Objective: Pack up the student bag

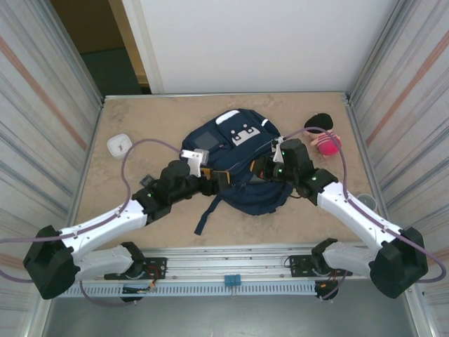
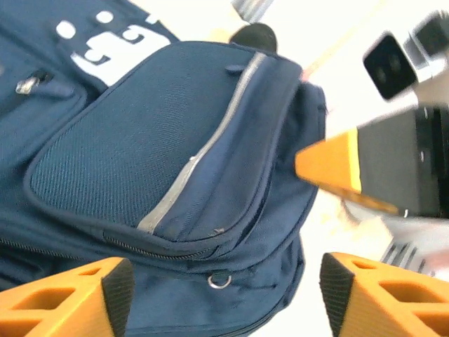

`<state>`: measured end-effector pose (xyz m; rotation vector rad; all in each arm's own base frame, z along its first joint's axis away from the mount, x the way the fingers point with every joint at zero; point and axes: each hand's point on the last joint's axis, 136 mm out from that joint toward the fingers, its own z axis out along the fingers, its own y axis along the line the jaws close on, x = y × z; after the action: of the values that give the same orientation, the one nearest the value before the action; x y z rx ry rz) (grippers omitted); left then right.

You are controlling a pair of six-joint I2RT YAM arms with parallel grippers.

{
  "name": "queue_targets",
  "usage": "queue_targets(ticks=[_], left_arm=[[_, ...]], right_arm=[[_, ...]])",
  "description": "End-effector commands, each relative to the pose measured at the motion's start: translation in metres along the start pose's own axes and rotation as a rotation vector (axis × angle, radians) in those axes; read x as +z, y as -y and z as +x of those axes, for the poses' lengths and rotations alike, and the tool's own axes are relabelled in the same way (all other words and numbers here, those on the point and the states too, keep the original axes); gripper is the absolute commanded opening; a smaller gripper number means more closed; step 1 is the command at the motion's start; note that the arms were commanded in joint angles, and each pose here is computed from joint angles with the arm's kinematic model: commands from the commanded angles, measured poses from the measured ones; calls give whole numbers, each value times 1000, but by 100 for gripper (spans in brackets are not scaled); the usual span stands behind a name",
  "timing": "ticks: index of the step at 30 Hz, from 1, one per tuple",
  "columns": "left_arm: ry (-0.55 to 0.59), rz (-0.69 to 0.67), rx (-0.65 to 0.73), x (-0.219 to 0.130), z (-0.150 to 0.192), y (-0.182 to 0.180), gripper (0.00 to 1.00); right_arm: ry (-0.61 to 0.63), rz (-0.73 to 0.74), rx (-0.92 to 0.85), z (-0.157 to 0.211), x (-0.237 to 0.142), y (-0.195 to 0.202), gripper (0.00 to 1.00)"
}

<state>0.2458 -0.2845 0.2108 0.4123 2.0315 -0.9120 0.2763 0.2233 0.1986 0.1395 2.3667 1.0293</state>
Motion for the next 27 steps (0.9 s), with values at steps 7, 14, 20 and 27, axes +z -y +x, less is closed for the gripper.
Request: queue_targets(ticks=[7,14,20,27], left_arm=[[-159,64,1083,21,43,-16,87],[-113,90,1155,60,34,-29,91],[-90,131,1173,86,38,-28,67],[-145,340,1012,55,59,7,3]], right_arm=[[-76,-127,-122,-5,-15,-39,0],[-131,-148,-131,1,-15,-42,0],[-170,-161,-128,7,-18,-38,0],[-111,-46,-92,-11,-18,8,0]])
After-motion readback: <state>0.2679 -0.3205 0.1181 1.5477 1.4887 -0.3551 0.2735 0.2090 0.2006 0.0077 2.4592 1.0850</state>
